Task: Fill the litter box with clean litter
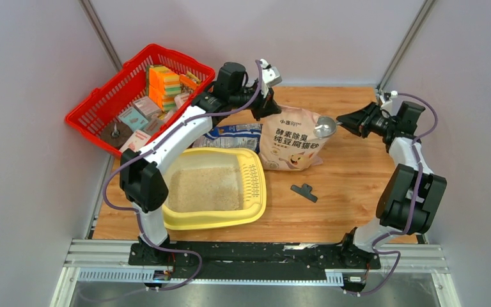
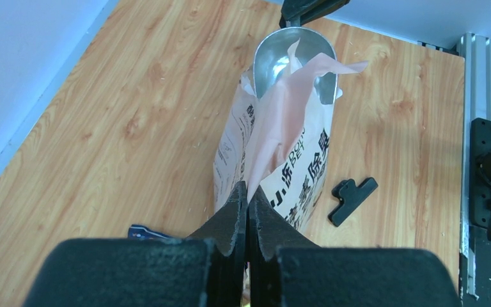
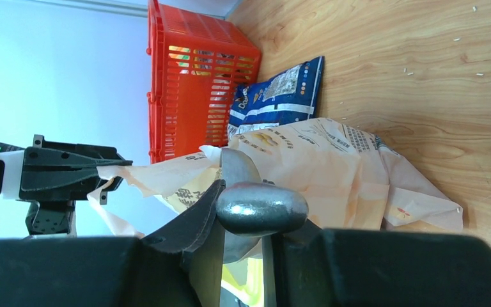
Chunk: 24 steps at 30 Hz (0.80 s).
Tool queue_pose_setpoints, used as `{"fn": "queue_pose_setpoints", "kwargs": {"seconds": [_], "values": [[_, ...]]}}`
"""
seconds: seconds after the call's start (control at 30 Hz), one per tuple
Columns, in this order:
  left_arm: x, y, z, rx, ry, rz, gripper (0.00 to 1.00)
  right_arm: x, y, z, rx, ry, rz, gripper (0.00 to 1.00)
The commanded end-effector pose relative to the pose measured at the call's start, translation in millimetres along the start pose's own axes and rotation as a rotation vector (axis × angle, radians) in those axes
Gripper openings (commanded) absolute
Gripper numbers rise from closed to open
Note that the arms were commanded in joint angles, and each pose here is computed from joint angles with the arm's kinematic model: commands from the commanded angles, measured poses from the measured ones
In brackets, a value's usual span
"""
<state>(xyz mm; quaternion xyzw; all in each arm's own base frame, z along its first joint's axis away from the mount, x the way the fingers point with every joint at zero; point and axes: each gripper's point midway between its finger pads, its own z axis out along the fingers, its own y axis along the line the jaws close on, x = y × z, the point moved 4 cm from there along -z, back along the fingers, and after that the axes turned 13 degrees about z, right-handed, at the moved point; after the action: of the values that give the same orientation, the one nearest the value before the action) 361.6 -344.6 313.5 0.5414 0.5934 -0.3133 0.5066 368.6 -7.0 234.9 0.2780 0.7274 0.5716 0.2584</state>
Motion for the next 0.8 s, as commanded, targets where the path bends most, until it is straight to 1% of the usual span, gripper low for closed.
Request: {"fn": "queue_pose_setpoints", "kwargs": {"seconds": [0.0,0.1,0.27,0.5,0.7,0.77], "values": [[-63,15,-34,-0.101,-0.139,0.159,0.0,-3,27,-13,-0.084,0.057,-0.11,0.0],[-62,17,-34,-0.111,-0.135,0.155,0.0,-7,37,-17,-0.093,0.043,-0.143,0.0],[-60,18,-33,-0.116,-0.13,0.144,0.0,-14,36,-25,-0.078,0.019,-0.158,0.0],[-59,17,-33,-0.114,-0.128,0.142,0.0,-18,18,-30,-0.057,0.004,-0.12,0.0],[-59,16,-32,-0.108,-0.133,0.134,0.0,-27,9,-33,-0.04,-0.036,-0.107,0.0],[-59,16,-32,-0.111,-0.13,0.127,0.0,-30,10,-36,-0.056,-0.052,-0.05,0.0]]}}
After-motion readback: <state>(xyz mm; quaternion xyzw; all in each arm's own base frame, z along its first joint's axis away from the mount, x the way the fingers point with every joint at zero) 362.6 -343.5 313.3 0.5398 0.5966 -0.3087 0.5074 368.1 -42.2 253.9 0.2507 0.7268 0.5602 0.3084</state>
